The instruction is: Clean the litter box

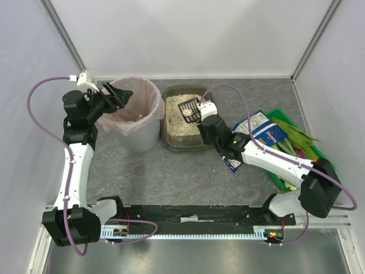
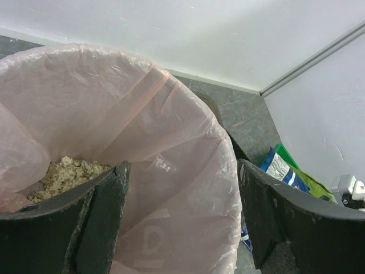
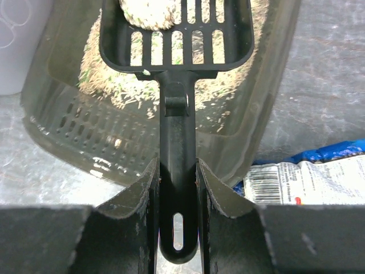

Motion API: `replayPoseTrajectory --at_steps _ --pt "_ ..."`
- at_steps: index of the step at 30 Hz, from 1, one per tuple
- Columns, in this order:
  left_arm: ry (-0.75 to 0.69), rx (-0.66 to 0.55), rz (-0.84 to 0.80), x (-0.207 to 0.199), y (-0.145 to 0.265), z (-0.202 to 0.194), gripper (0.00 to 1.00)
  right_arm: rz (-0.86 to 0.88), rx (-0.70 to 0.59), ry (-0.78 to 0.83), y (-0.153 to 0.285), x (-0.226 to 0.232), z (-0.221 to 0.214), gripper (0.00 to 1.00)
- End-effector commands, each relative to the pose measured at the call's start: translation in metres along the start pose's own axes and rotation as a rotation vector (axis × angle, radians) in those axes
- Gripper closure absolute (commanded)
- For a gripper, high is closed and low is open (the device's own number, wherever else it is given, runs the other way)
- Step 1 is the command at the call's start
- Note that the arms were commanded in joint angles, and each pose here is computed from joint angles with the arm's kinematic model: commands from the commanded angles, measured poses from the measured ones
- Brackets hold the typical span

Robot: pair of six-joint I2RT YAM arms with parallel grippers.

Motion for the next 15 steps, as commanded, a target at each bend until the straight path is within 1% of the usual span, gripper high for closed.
replayPoseTrajectory --at_steps 1,2,3,4,5,6,7,8,9,10,12,13,14,15 --pt "-0.062 -0.044 -0.008 -0.001 0.002 0.008 0.18 -0.042 -0.048 0.055 0.005 0.015 0.023 1.00" --pt "-0.063 -0.046 -0.008 -0.002 0.003 0.008 0.18 -0.155 0.010 0.083 0.006 0.002 0.015 1.00" --pt "-0.063 -0.047 -0.009 -0.002 0.003 0.009 0.18 -0.168 0.016 0.049 0.006 -0.007 0.012 1.00" --pt "-0.063 -0.046 -0.008 -0.002 0.003 0.008 0.18 -0.028 -0.016 -0.013 0.005 0.000 0.017 1.00" --pt "-0.063 -0.048 -0.007 -0.002 0.003 0.009 0.18 0.032 -0.077 -0.063 0.013 -0.003 0.024 1.00" --pt "-0.065 -0.048 -0.008 -0.002 0.003 0.009 0.18 0.081 -0.087 -0.070 0.012 0.000 0.014 1.00" --pt "-0.064 -0.049 -0.009 -0.002 0.003 0.009 0.18 0.098 -0.101 -0.068 0.013 0.004 0.018 1.00" --pt "-0.063 -0.048 -0.008 -0.002 0.003 0.009 0.18 -0.001 -0.068 -0.026 0.007 0.001 0.012 1.00" --pt "-0.063 -0.047 -0.009 -0.002 0.003 0.008 0.18 -0.046 -0.065 0.014 0.009 0.004 0.024 1.00" --pt "-0.065 -0.048 -0.008 -0.002 0.003 0.009 0.18 -0.118 0.015 0.043 0.009 -0.004 0.015 1.00" --pt "-0.064 -0.046 -0.009 -0.002 0.002 0.008 0.18 -0.093 0.021 -0.004 0.011 -0.010 0.013 1.00" --pt "-0.064 -0.047 -0.009 -0.002 0.003 0.008 0.18 0.001 -0.067 -0.067 0.010 -0.004 0.022 1.00" --pt "-0.063 -0.046 -0.008 -0.002 0.002 0.008 0.18 0.071 -0.137 -0.102 0.018 -0.001 0.028 1.00" --pt "-0.062 -0.045 -0.007 -0.001 0.002 0.008 0.18 0.120 -0.147 -0.112 0.015 0.004 0.022 1.00"
Point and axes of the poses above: each gripper's point midway between its finger pads, its own y axis back along the fingers, its own x axis along the line the jaws close on, z = x × y, the point moved 9 cm from there along y, back along the fingers, and after that the axes turned 6 degrees about -y, right-handed, at the moved point
